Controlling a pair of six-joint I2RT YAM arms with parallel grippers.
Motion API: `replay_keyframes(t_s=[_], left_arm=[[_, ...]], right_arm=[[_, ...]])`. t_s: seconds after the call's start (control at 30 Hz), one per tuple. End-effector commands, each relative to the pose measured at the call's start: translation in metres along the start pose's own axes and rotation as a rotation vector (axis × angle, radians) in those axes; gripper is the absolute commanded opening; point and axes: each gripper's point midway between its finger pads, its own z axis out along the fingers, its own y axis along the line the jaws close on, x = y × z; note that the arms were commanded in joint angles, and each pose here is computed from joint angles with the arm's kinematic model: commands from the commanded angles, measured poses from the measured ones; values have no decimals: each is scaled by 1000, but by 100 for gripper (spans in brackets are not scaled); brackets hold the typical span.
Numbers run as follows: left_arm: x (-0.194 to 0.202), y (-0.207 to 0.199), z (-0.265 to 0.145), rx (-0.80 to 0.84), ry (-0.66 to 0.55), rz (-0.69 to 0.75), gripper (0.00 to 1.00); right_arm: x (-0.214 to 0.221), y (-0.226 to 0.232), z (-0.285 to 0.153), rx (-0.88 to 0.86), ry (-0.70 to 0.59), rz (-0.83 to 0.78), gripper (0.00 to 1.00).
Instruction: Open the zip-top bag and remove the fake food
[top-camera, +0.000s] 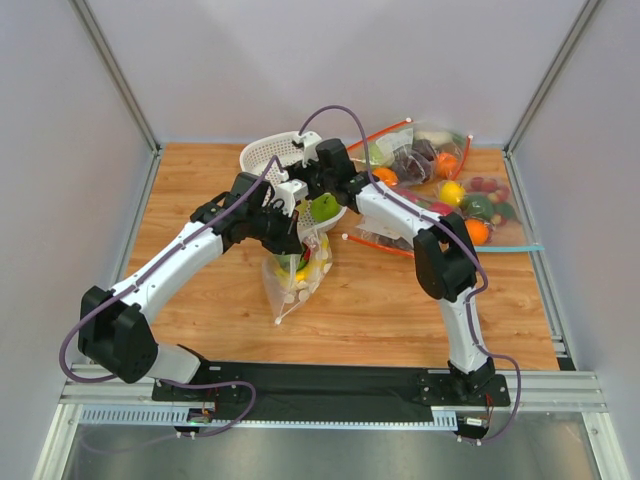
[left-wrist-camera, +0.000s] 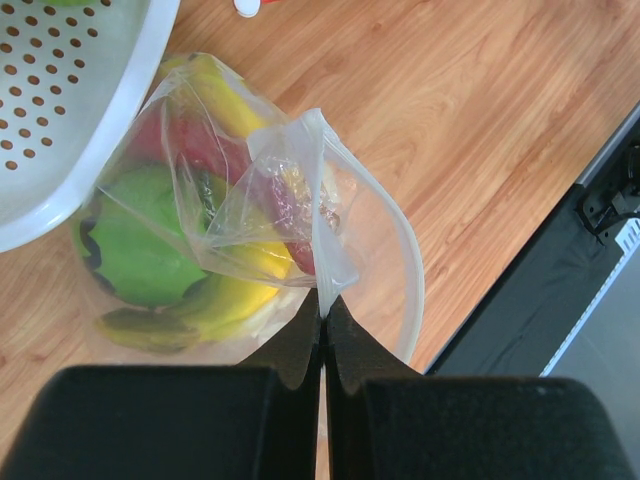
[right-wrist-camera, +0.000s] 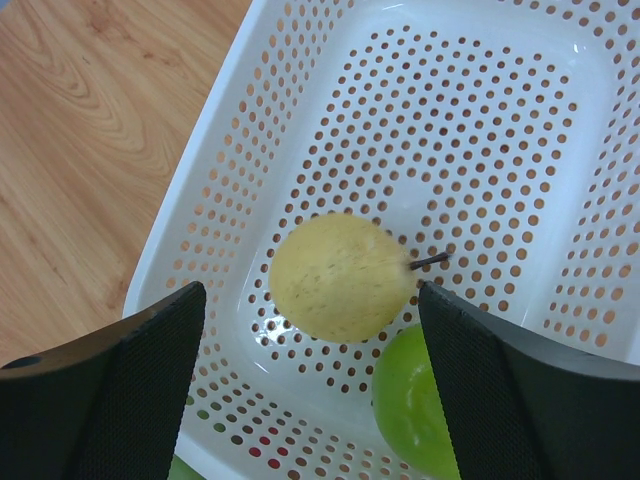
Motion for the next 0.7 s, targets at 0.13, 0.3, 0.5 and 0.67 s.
replay_keyframes(t_s=[0.13, 0.3, 0.5, 0.67], left_arm=[[-20, -13, -15, 24, -67, 57, 0], [-21, -13, -17, 23, -72, 60, 0], [-22, -14, -20, 19, -82, 68, 0], [-23, -14, -21, 15, -84, 71, 0]], right_arm=[[-35, 0, -14, 18, -72, -29, 91], [-49, -8, -30, 40, -118, -9, 91], [-63, -44, -73, 119, -200, 62, 91], [-58, -67, -141, 205, -263, 115, 91]])
